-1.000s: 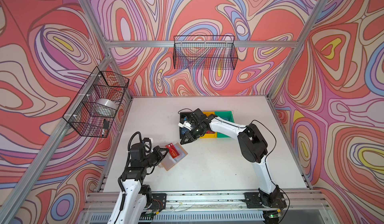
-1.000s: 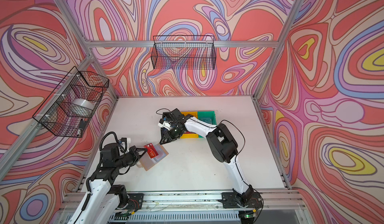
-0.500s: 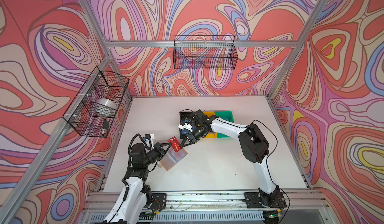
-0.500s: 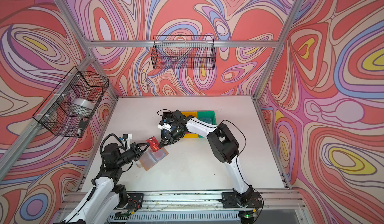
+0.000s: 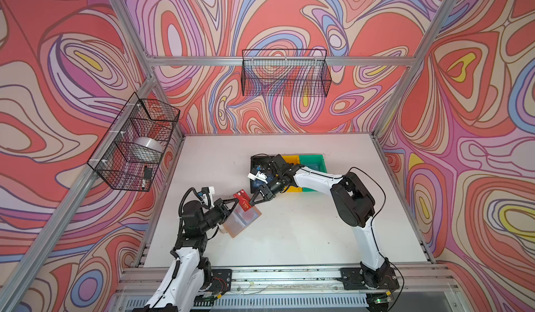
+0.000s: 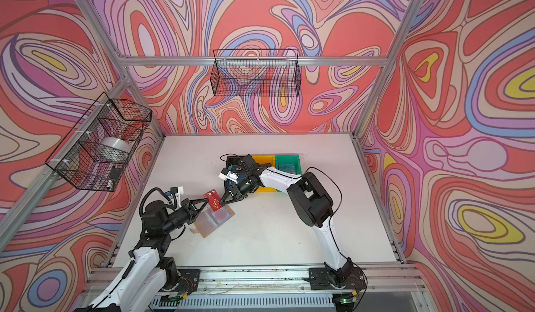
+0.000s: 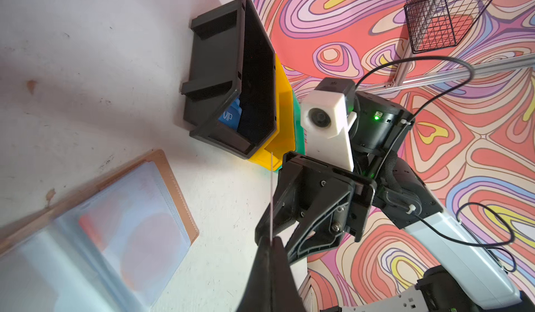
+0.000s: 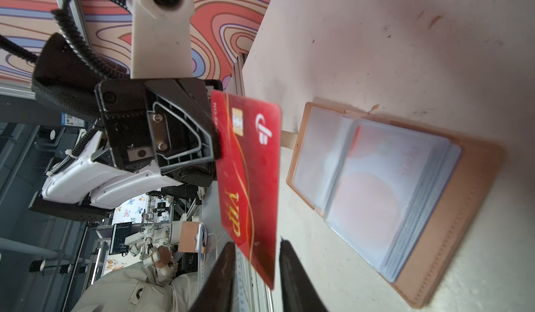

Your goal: Take the credit cards out of the card holder

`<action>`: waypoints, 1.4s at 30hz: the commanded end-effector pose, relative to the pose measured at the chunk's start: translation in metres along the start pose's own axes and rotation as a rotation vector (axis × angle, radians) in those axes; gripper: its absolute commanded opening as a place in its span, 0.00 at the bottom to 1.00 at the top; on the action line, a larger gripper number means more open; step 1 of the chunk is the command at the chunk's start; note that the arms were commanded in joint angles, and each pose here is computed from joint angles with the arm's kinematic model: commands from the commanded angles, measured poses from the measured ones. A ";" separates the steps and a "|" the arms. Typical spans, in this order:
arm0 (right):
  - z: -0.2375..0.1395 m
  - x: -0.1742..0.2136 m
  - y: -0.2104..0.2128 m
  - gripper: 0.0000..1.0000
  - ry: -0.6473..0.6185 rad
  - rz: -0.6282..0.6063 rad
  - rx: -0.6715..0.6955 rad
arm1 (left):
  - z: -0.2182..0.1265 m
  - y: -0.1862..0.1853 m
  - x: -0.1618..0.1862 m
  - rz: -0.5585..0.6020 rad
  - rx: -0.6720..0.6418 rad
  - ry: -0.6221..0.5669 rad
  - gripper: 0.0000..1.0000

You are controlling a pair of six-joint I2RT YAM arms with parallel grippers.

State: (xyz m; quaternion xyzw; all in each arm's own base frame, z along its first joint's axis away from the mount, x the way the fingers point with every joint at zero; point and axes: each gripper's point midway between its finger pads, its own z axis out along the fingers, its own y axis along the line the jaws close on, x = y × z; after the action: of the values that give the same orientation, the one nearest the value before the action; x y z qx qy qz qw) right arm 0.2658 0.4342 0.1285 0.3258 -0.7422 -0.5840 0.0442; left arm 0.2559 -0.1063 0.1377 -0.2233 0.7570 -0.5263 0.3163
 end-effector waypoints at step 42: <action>-0.004 -0.049 0.030 0.06 -0.046 -0.096 -0.072 | -0.008 0.022 0.022 -0.058 -0.015 0.019 0.00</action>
State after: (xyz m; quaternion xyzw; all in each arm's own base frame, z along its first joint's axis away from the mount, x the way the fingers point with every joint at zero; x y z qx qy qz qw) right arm 0.2889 0.4530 0.1526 0.3210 -0.7303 -0.6021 0.0329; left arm 0.2463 -0.0994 0.1319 -0.2388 0.7452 -0.5235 0.3369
